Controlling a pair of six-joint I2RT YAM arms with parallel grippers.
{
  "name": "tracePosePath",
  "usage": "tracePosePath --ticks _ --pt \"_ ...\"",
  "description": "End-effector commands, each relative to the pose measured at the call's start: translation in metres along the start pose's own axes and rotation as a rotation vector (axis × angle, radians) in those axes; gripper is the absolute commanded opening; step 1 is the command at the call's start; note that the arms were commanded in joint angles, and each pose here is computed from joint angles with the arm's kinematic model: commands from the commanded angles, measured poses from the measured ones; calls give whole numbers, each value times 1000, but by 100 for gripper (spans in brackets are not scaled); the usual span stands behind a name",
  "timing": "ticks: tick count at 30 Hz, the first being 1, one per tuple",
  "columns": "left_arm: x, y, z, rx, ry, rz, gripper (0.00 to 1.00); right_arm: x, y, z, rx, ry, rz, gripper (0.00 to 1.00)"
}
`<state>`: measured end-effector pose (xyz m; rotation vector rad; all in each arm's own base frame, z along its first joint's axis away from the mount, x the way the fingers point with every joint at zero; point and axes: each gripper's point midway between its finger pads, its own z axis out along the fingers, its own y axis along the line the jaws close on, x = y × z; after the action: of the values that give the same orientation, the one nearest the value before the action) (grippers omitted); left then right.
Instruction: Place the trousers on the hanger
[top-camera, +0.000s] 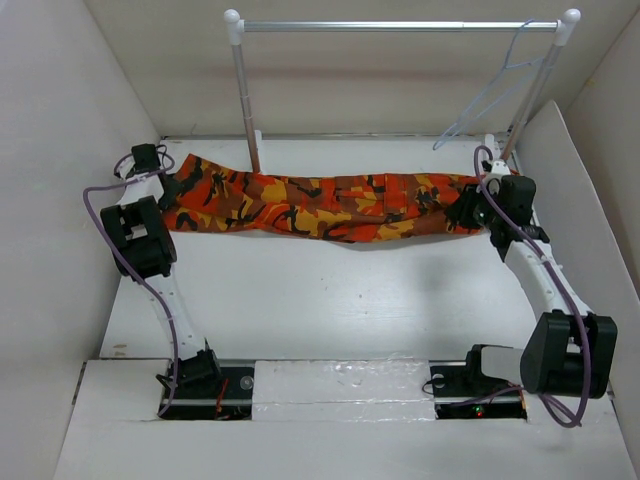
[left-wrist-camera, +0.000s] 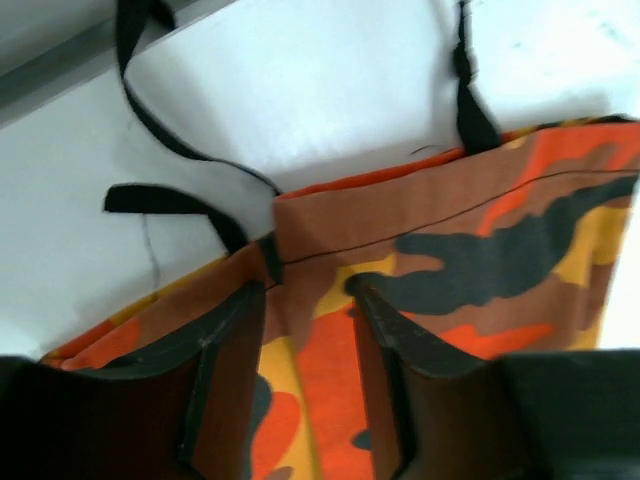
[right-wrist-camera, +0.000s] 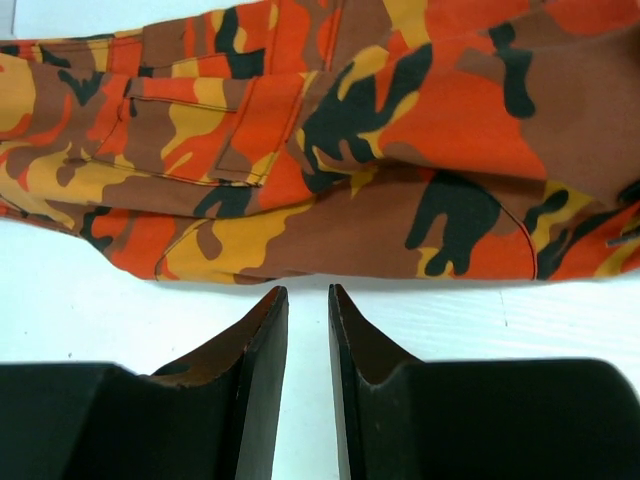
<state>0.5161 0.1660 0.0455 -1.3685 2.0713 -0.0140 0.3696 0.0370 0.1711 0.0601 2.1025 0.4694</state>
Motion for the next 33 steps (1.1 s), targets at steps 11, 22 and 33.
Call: tracePosePath --ticks 11,22,33 --pt "-4 2 -7 0 -7 -24 37 -27 18 4 -41 -50 -89 29" --pt "-15 -6 -20 35 -35 -7 0 -34 34 7 -83 -53 -121 29" --pt "-33 -10 -51 58 -96 35 0 -36 39 -1 -99 -65 -141 30"
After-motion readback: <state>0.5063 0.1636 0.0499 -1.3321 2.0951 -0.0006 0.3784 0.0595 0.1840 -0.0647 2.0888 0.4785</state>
